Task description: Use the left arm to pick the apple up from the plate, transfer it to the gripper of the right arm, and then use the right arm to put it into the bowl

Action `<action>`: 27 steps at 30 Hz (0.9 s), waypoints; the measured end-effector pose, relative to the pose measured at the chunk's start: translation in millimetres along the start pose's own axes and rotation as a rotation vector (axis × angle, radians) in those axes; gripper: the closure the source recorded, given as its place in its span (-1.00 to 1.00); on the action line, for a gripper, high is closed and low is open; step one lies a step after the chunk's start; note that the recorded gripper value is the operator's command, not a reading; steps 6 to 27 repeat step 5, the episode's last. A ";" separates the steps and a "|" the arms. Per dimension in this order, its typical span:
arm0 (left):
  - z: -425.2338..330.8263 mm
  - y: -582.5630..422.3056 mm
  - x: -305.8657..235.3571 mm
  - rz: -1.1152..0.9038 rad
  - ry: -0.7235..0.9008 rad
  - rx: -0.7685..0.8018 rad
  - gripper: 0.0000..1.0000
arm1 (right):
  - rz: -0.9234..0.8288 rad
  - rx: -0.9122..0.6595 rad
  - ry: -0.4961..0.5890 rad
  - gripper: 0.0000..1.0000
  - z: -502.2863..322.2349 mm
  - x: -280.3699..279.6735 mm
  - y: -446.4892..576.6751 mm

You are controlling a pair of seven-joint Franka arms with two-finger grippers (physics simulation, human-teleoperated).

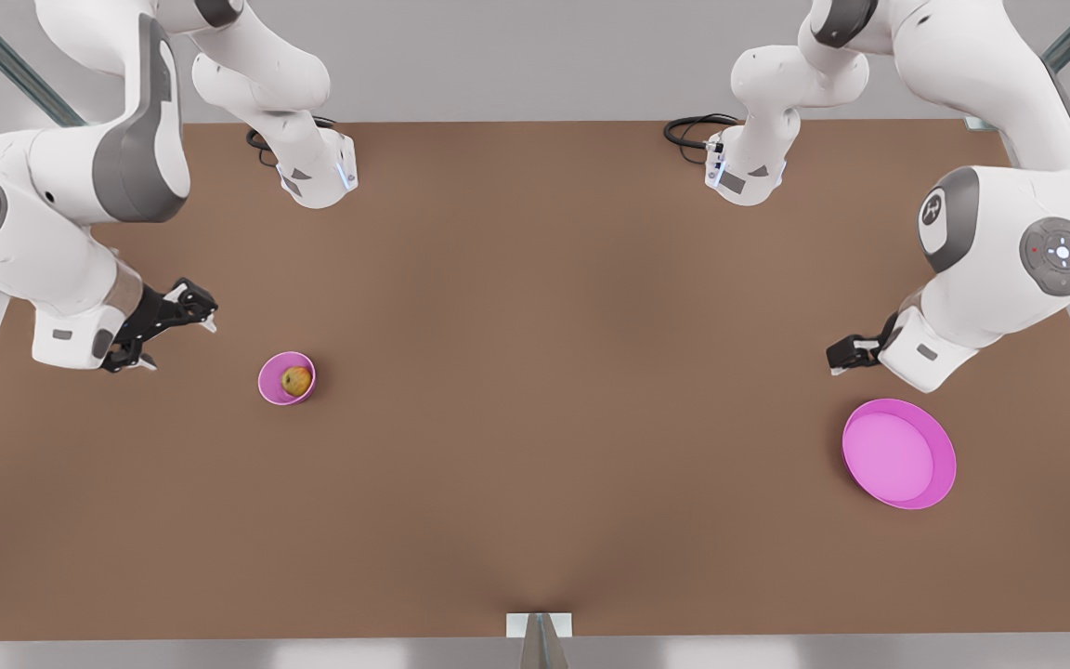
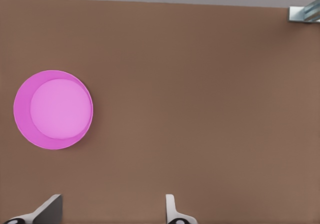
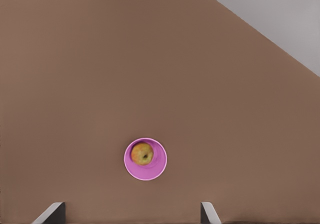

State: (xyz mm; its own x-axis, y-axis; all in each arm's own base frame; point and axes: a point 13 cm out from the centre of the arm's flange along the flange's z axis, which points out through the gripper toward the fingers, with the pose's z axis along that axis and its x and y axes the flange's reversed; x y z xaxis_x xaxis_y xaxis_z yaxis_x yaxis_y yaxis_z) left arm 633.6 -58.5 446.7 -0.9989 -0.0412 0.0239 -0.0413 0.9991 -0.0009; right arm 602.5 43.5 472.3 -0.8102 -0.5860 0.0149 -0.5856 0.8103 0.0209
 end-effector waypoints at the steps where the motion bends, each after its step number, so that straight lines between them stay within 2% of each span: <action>1: 0.2 -0.3 -0.2 0.000 0.000 0.000 -1.00 | 0.028 -0.005 0.007 -1.00 3.0 0.2 0.3; 5: 0.4 -0.7 -0.4 -0.003 0.000 0.000 -1.00 | 0.125 -0.024 0.014 -1.00 6.0 0.2 4.1; 27: 0.4 -0.7 -0.4 -0.003 0.000 0.000 -1.00 | 0.125 -0.024 0.014 -1.00 6.0 0.2 4.1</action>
